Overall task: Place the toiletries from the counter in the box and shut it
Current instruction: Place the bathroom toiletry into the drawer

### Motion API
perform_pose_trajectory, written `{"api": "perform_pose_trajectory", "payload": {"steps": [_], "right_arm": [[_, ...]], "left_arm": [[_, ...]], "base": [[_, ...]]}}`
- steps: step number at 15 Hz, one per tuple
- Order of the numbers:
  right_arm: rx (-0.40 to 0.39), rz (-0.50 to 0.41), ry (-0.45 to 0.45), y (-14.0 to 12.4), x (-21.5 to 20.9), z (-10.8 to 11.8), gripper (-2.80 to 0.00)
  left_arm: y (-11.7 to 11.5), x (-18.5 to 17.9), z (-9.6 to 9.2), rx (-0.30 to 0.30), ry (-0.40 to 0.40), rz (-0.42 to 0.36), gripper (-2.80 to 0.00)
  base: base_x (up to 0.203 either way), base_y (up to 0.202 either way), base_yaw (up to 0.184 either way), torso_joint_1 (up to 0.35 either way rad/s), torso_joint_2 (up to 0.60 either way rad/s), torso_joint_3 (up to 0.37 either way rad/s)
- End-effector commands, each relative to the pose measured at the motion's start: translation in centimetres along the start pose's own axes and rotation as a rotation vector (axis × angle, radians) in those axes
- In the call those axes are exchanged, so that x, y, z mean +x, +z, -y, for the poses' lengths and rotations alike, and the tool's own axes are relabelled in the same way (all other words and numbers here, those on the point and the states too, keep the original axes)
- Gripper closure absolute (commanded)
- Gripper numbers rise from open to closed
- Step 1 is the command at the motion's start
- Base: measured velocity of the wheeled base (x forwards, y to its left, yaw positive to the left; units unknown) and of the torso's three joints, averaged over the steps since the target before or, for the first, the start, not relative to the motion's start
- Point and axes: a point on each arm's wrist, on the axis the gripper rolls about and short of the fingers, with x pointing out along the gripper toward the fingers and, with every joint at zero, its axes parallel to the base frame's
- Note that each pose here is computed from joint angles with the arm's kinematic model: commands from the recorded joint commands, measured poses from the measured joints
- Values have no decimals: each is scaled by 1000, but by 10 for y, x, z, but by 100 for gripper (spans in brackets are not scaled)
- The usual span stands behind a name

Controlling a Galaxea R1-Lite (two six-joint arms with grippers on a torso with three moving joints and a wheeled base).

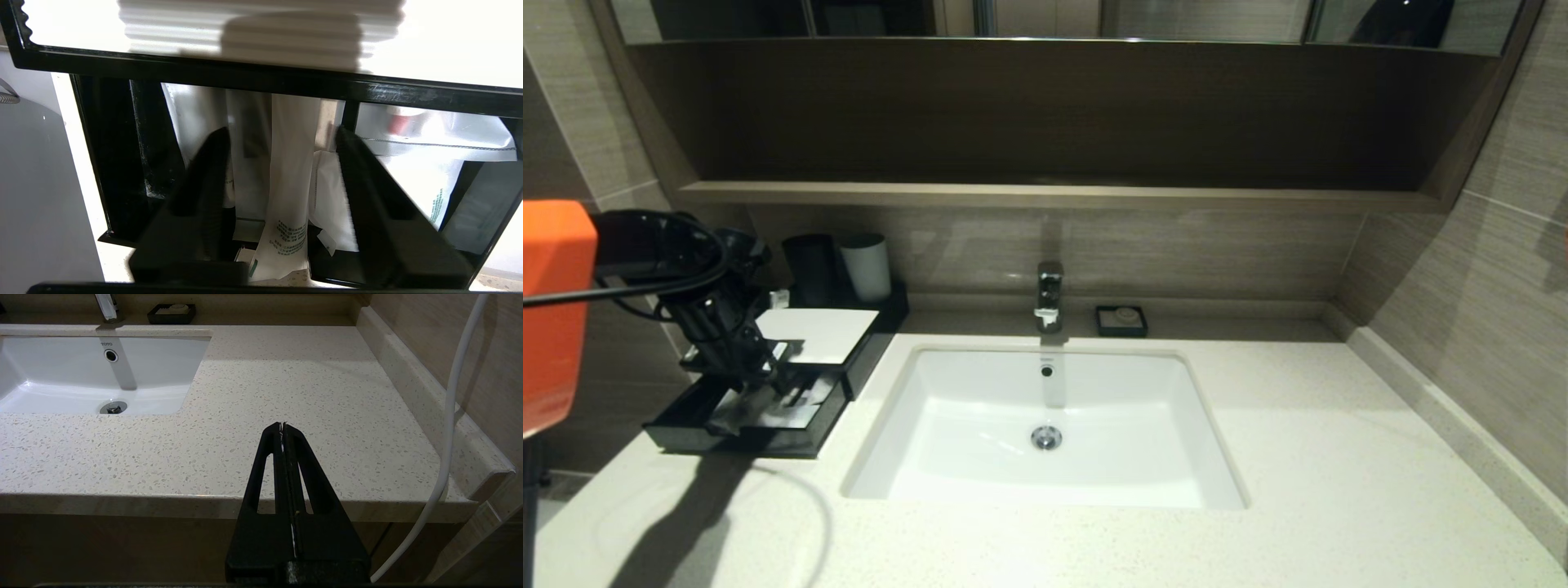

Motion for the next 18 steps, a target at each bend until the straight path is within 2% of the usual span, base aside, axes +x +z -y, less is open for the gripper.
{"api": "perform_pose_trajectory", "payload": {"steps": [1, 6, 11, 12, 18], "right_arm": [[0, 0, 0, 0, 0, 0, 0], [0, 0, 0, 0, 0, 0, 0], [0, 0, 0, 0, 0, 0, 0], [0, 0, 0, 0, 0, 0, 0], [0, 0, 0, 0, 0, 0, 0]], "left_arm": [[-1, -3, 0, 0, 3, 2, -280], [-4, -25, -3, -8, 21, 31, -280], [-18, -74, -4, -51, 27, 63, -280], [-22, -82, -4, -56, 25, 61, 0], [-40, -88, -1, -50, 0, -82, 0]], "base": [[0, 0, 0, 0, 0, 0], [0, 0, 0, 0, 0, 0], [0, 0, 0, 0, 0, 0], [0, 0, 0, 0, 0, 0], [0, 0, 0, 0, 0, 0]]}}
